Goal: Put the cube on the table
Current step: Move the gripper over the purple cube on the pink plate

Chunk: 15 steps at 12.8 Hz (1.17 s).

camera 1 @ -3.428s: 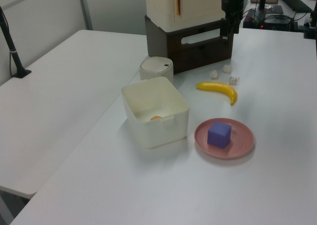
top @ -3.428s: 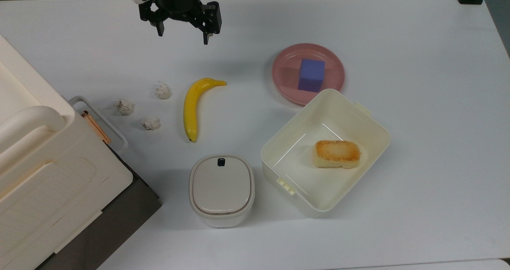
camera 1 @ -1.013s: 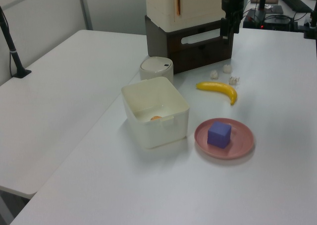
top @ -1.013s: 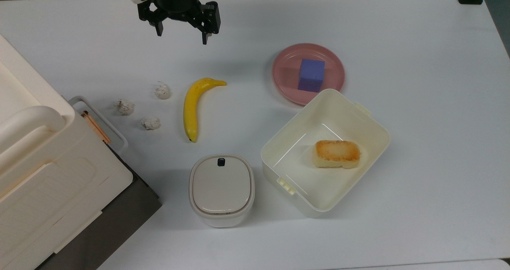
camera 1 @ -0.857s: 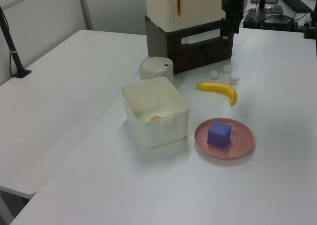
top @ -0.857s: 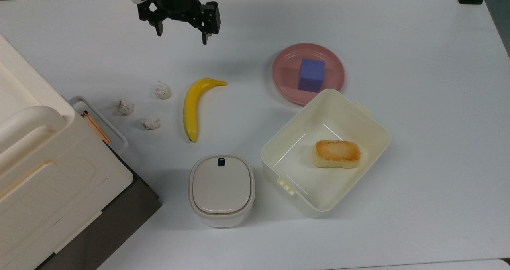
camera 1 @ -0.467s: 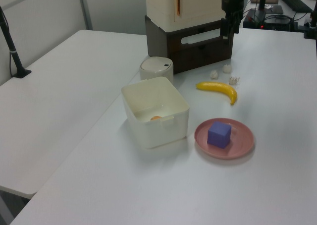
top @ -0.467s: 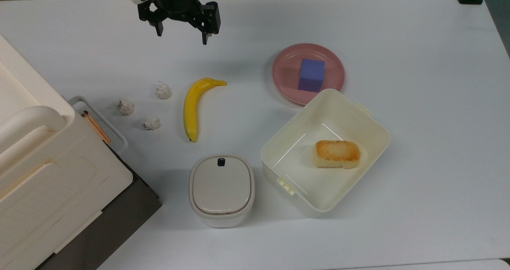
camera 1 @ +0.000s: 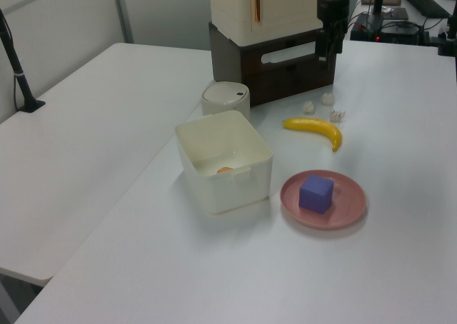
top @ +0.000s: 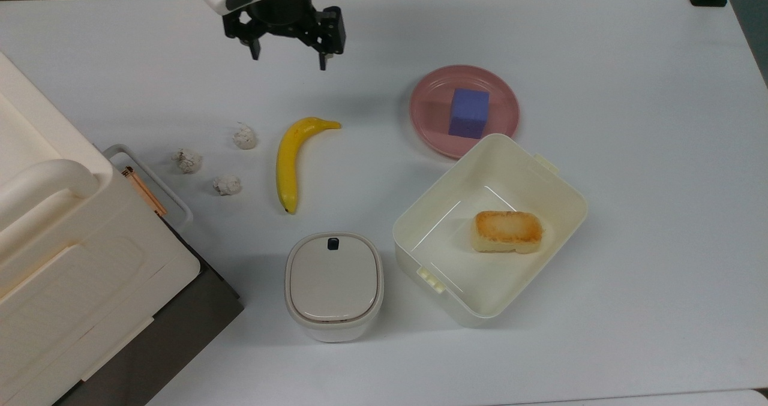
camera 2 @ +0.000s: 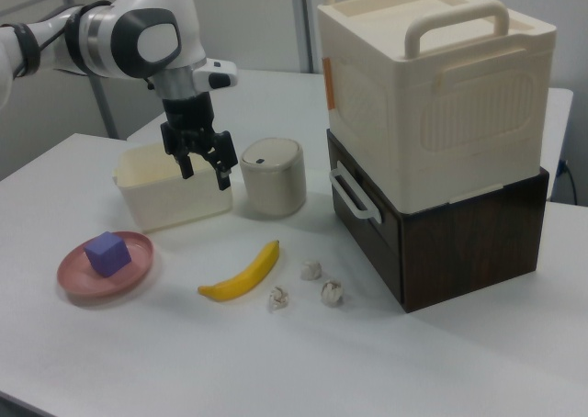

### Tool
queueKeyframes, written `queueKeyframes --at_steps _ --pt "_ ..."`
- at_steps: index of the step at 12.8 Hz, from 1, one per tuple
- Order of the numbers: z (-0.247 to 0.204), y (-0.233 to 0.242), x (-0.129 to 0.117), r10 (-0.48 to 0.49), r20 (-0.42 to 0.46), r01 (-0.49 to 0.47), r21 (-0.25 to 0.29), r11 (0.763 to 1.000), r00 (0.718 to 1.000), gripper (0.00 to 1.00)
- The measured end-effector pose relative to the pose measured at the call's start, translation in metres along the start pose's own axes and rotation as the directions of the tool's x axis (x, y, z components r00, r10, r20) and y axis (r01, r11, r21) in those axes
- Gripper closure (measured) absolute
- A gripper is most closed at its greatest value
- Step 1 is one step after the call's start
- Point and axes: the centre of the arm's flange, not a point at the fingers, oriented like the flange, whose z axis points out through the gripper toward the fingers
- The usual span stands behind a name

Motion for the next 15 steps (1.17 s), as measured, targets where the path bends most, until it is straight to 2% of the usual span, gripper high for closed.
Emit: queueKeyframes --at_steps 3,7,12,15 --pt "0.000 -0.052 -0.007 -0.078 0.001 0.078 0.012 0.997 0.997 0.00" --pt "0.019 -0.108 -0.016 -0.131 0.038 0.130 0.024 0.991 0.991 0.00" --pt "0.063 -0.176 -0.013 -0.150 0.031 0.149 0.028 0.988 0.988 0.00" --pt "0.091 -0.200 -0.012 -0.134 0.044 0.133 0.021 0.991 0.990 0.00"
